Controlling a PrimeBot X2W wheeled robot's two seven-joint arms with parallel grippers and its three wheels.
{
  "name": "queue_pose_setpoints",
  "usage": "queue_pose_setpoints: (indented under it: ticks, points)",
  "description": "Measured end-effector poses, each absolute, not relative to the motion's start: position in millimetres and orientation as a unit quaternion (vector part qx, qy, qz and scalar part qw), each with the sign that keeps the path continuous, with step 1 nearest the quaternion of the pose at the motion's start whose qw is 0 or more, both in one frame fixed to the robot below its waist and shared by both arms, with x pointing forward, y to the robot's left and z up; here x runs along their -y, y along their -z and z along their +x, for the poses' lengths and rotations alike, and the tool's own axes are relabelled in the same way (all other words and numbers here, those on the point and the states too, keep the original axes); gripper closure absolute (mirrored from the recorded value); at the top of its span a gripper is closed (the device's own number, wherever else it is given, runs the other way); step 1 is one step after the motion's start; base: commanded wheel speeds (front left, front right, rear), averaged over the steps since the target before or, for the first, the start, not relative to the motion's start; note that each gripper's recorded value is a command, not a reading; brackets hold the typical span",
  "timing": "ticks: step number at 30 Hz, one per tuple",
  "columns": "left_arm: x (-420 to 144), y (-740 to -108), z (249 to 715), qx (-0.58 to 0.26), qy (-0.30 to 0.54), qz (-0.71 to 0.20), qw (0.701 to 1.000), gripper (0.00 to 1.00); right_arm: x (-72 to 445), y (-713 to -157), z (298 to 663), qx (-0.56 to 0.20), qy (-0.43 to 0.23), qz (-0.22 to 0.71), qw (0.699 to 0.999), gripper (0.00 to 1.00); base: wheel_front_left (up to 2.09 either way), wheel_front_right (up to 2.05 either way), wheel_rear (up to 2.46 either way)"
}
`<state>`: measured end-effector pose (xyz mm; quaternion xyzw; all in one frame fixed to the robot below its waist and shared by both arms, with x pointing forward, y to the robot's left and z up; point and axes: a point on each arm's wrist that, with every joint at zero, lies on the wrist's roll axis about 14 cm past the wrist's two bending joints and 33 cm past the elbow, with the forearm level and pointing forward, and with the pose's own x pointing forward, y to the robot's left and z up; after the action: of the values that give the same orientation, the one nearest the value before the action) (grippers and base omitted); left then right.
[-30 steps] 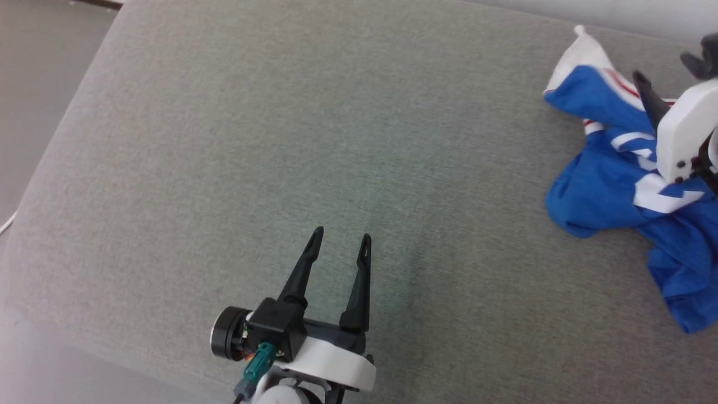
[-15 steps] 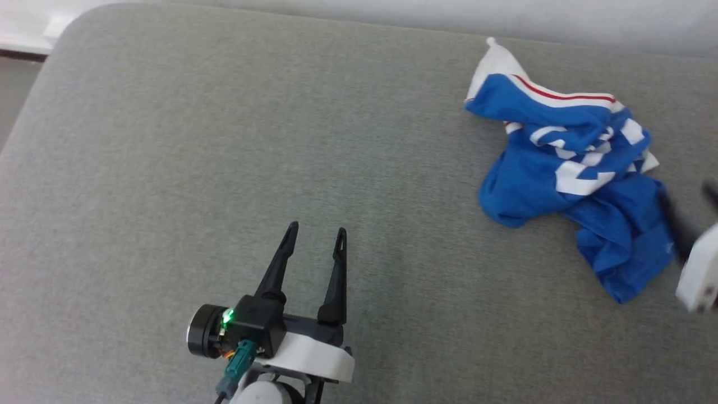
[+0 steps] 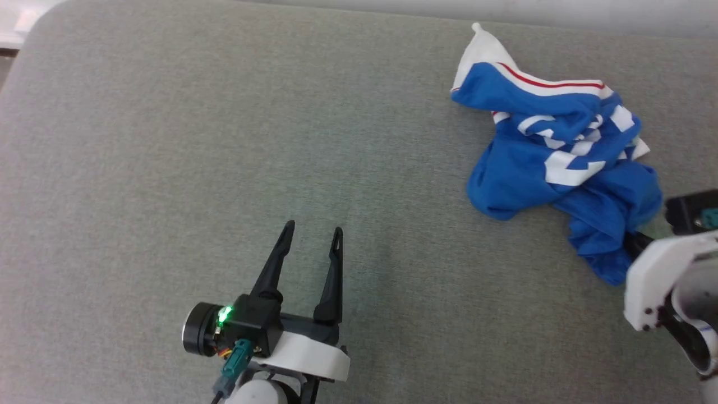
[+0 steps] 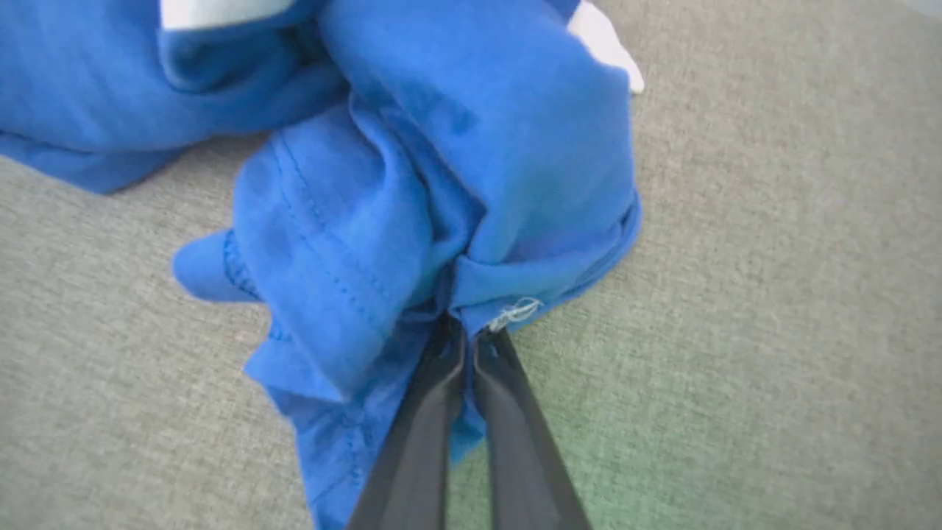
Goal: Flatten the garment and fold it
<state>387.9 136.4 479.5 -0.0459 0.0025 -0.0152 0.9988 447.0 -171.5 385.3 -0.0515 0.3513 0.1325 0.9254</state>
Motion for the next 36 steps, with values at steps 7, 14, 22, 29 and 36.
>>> queue_pose_setpoints:
  ticks: [7,14,22,29,36]
  points:
    - [-124.2,-482.2,397.8,0.006,0.037,-0.043,0.998,0.00,127.0,-418.9,440.8,-0.332,-0.216,-0.008,0.918,1.00,0.00,0.00,0.00]
    - [-111.4,-486.4,402.4,0.013,0.057,-0.048,0.997,0.00,149.2,-409.9,338.5,-0.485,-0.280,-0.002,0.828,1.00,0.00,0.00,0.00]
    - [-105.5,-486.7,393.6,0.010,0.069,-0.053,0.996,0.00,183.5,-375.7,223.8,-0.629,-0.237,0.021,0.740,1.00,0.00,0.00,0.00]
    - [-109.1,-487.0,386.0,0.009,0.068,-0.050,0.996,0.00,162.9,-404.9,284.0,-0.483,-0.227,0.033,0.845,0.00,0.00,0.00,0.00]
    - [-110.9,-495.6,382.1,0.021,0.068,-0.049,0.996,0.00,195.3,-512.6,389.0,-0.214,-0.145,0.027,0.966,0.00,0.00,0.00,0.00]
